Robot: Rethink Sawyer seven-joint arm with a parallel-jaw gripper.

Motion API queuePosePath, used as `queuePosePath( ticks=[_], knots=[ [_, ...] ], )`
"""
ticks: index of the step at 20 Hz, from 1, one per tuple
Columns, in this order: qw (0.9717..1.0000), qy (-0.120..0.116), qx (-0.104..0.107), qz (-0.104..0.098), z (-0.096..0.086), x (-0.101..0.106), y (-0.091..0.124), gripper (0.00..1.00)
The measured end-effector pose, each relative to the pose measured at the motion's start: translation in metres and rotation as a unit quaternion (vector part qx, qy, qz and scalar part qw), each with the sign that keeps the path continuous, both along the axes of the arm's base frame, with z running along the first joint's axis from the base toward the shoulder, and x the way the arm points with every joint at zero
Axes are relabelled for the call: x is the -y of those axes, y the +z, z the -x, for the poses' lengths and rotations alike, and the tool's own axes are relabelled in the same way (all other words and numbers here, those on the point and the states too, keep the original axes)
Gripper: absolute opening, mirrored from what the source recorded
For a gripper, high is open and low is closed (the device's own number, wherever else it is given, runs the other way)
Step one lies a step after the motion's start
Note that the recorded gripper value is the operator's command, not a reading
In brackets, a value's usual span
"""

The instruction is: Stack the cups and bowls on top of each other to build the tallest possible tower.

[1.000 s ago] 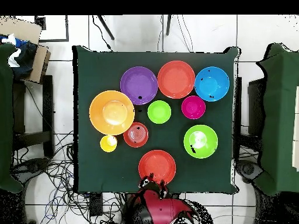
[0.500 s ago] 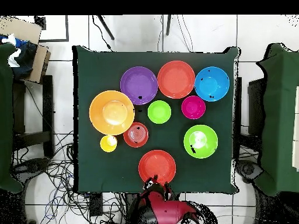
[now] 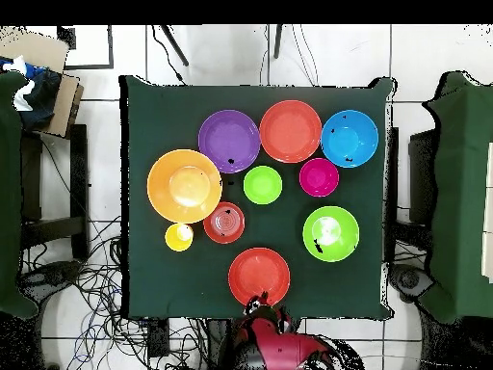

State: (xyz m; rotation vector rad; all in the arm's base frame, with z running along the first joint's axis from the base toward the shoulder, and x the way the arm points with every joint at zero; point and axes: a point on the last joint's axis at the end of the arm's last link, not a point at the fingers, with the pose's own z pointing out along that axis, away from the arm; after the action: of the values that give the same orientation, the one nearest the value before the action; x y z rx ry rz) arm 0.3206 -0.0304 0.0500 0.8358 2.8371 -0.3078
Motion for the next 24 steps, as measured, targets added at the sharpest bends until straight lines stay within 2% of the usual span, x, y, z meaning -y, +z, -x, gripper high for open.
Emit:
queuePosePath(
  ticks=[13, 24],
  knots=[
    [0.9994, 0.026, 0.017, 0.015, -0.010, 0.002, -0.016, 1.00],
    [0.9991, 0.025, 0.021, 0.027, -0.016, -0.004, -0.017, 1.00]
  ],
)
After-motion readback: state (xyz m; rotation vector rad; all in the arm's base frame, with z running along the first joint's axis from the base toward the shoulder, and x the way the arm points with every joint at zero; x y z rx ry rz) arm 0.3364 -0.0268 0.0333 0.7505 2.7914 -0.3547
